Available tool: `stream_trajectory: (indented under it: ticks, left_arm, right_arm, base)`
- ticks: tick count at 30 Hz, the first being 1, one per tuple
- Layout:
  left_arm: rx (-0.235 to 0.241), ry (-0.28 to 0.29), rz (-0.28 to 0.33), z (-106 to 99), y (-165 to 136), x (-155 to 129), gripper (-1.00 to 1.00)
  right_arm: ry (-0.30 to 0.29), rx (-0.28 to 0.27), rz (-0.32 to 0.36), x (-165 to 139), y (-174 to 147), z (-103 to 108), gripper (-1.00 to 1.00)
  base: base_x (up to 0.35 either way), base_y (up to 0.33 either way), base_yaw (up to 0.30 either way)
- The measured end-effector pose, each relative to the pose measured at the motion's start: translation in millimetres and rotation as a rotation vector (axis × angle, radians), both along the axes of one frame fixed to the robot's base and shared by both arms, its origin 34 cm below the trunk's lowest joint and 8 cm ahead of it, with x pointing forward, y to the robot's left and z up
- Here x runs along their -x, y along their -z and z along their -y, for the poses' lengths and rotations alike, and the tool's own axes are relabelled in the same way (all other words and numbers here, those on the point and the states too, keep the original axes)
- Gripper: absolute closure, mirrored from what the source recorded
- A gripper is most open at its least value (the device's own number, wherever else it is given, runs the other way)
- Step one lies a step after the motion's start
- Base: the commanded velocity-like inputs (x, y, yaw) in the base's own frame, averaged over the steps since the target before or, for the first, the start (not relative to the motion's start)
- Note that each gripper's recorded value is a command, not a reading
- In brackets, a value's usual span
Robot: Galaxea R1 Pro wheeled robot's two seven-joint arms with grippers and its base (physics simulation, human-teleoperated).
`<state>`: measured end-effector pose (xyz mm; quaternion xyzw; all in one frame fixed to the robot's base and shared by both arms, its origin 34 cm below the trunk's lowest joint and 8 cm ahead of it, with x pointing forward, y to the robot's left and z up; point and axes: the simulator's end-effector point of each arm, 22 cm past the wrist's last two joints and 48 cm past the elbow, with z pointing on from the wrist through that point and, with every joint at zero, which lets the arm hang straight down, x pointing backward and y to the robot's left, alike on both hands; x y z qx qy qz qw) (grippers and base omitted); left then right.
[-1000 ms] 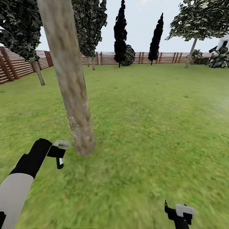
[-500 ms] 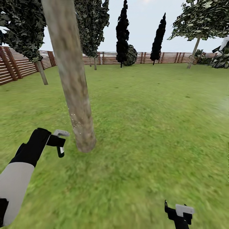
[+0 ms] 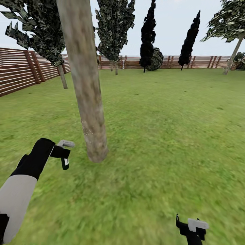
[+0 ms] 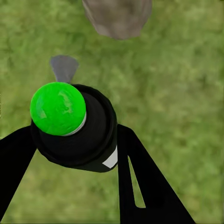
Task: In the garden, pick up the pesticide atomizer on the floor and spray pesticide onto both trees until each tree trunk is fully covered.
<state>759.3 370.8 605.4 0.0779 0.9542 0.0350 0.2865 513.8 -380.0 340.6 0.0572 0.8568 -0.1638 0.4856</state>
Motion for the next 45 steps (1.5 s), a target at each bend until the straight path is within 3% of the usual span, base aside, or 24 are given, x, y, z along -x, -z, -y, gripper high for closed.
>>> stream_trajectory:
  ticks: [17,28,45]
  left_arm:
    - [-0.006,0.000,-0.004,0,3,1,1.00]
    - [-0.007,-0.007,-0.016,-4,9,4,1.00]
    - [-0.012,-0.014,-0.037,-9,20,12,1.00]
  right_arm:
    - [0.002,-0.001,0.000,0,0,0,-1.00]
    - [0.002,-0.001,0.000,0,0,0,-1.00]
    - [0.001,-0.001,0.000,0,0,0,-1.00]
  base:
    - [0.183,-0.216,0.007]
    - [0.137,-0.241,0.234]
    - [0.064,-0.258,0.050]
